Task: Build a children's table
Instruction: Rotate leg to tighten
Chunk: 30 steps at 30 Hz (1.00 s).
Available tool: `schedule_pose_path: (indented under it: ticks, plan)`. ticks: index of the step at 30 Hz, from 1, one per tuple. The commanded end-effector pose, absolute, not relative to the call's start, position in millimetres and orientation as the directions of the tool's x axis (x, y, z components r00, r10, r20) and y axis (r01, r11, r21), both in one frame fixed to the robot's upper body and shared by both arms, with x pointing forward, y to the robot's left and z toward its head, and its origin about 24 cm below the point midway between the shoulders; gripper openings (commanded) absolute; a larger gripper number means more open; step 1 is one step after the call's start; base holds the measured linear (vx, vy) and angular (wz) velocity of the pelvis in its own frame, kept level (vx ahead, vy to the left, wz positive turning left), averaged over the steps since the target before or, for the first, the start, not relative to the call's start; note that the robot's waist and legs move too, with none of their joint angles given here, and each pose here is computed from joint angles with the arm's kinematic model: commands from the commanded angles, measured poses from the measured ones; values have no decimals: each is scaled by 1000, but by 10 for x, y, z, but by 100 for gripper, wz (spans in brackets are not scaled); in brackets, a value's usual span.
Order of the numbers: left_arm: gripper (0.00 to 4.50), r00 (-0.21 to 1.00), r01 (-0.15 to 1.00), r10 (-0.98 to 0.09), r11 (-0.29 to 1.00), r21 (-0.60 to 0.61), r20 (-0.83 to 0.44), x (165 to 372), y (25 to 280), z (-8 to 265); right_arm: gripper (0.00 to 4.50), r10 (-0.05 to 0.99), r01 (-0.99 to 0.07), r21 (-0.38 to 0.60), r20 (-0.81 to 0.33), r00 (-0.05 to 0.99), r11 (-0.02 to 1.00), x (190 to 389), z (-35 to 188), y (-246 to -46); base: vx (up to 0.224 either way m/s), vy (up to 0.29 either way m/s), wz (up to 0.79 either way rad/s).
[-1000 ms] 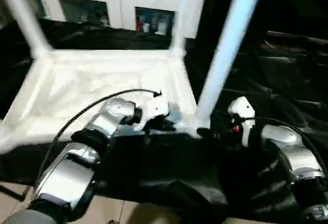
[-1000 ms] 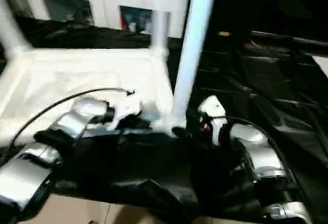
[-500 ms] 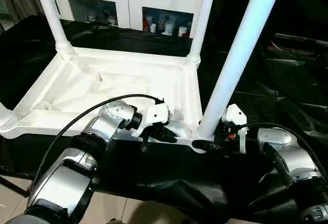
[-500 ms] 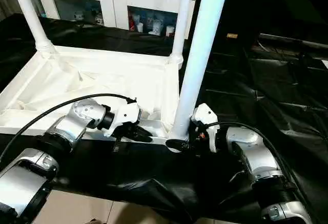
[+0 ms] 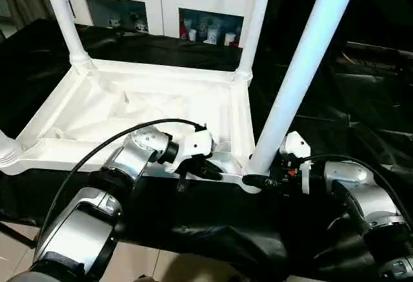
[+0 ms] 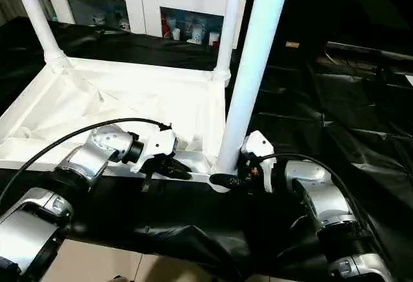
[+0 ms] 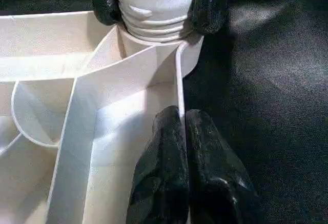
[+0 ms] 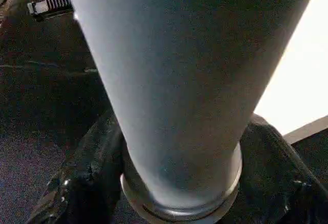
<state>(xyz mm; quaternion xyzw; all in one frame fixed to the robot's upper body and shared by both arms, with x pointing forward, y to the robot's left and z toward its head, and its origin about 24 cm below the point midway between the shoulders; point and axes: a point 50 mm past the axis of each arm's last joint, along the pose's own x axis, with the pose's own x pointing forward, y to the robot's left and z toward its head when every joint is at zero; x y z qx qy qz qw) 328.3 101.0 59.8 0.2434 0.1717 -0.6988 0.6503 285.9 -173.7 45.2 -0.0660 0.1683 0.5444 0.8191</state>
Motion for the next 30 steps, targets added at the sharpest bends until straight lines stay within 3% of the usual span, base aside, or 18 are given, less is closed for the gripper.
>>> schedule_pose_path:
  ticks: [1, 5, 6, 7, 8, 10, 16, 18, 22, 24, 27, 28, 30]
  plan:
    - [0, -43, 991, -809, -110, 80, -587, 3266, 975, 568, 268, 851, -891, 83, -347, 393, 446, 2860, 422, -1758, 0, 0, 0]
    - [0, 68, 993, -812, -1, 118, -580, 3339, 943, 542, 267, 797, -832, 69, -338, 500, 551, 2919, 372, -1752, 0, 0, 0]
    - [0, 141, 988, -817, 78, 135, -559, 3389, 906, 536, 267, 740, -772, 54, -332, 585, 634, 2974, 331, -1744, 0, 0, 0]
    - [0, 265, 964, -795, 203, 172, -546, 3470, 829, 510, 267, 601, -622, 41, -315, 735, 782, 3069, 256, -1689, 0, 0, 0]
    - [0, 265, 964, -795, 203, 172, -546, 3470, 829, 510, 267, 601, -622, 41, -315, 735, 782, 3069, 256, -1689, 0, 0, 0]
    - [0, 350, 937, -759, 286, 203, -549, 3524, 773, 490, 267, 461, -473, 38, -303, 834, 880, 3133, 212, -1636, 0, 0, 0]
    - [0, 519, 854, -663, 436, 284, -540, 3648, 622, 526, 266, 168, -168, 25, -275, 947, 986, 3246, 183, -1489, 0, 0, 0]
    - [0, 524, 851, -659, 434, 296, -540, 3654, 582, 536, 266, 171, -171, 24, -264, 949, 985, 3261, 196, -1384, 0, 0, 0]
    - [0, 491, 871, -683, 400, 285, -541, 3641, 556, 544, 266, 277, -270, 62, -217, 936, 961, 3248, 248, -1250, 0, 0, 0]
    - [0, 480, 877, -691, 383, 290, -540, 3639, 566, 551, 322, 314, -310, 49, -162, 936, 950, 3238, 317, -1246, 0, 0, 0]
    - [0, 459, 888, -712, 344, 306, -532, 3630, 593, 566, 346, 372, -372, 15, -73, 925, 928, 3219, 449, -1281, 0, 0, 0]
    - [0, 458, 888, -714, 338, 312, -530, 3630, 596, 569, 371, 383, -382, 23, -62, 922, 924, 3216, 465, -1282, 0, 0, 0]
    - [0, 450, 892, -715, 332, 307, -534, 3627, 615, 563, 379, 373, -373, 16, -52, 926, 928, 3224, 490, -1328, 0, 0, 0]
